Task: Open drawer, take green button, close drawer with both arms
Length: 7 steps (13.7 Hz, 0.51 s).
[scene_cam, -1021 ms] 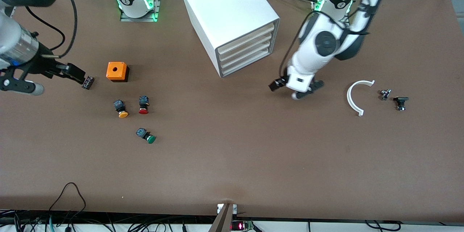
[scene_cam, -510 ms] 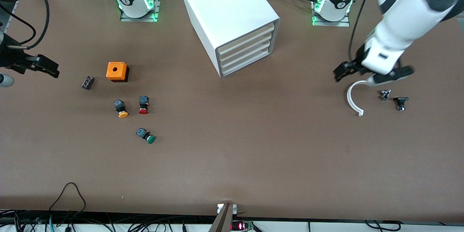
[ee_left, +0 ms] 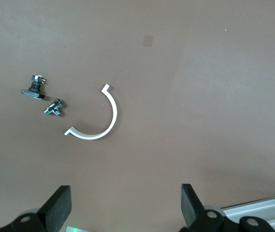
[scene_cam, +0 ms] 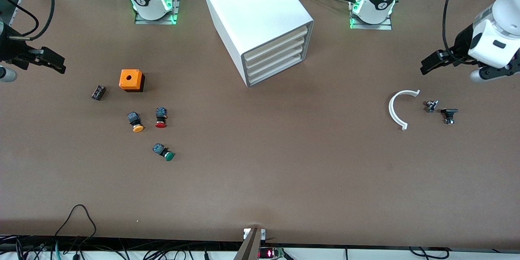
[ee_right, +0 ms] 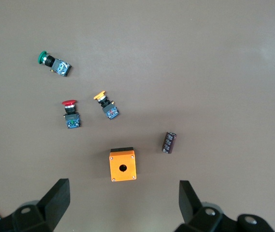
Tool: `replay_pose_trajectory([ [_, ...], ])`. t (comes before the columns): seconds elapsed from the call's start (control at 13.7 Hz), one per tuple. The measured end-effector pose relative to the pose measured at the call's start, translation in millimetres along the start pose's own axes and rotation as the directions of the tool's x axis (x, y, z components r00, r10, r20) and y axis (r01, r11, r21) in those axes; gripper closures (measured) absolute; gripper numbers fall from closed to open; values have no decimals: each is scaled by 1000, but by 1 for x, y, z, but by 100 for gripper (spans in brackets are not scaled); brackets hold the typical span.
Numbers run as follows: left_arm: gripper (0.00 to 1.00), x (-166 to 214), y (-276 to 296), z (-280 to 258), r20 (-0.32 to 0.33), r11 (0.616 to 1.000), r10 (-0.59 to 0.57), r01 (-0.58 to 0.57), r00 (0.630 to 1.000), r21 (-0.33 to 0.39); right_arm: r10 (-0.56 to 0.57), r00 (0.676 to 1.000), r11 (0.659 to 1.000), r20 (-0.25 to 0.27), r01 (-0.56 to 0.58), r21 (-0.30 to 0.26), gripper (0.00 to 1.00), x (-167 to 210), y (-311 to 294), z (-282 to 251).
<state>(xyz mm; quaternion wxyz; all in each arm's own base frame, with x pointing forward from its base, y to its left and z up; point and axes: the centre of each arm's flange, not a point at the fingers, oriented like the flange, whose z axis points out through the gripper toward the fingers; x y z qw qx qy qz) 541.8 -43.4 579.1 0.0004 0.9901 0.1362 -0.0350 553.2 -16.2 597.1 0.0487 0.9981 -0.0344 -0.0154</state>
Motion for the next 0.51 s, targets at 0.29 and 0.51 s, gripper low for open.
replay_pose_trajectory([
  [0.29,0,3,25,-5,11,999,37,-37,999,8,7,1000,999,8,-7,35,0,-9,10,8],
  [0.51,0,5,23,-5,14,999,31,-32,999,9,-3,1000,999,17,3,46,0,-17,30,22],
])
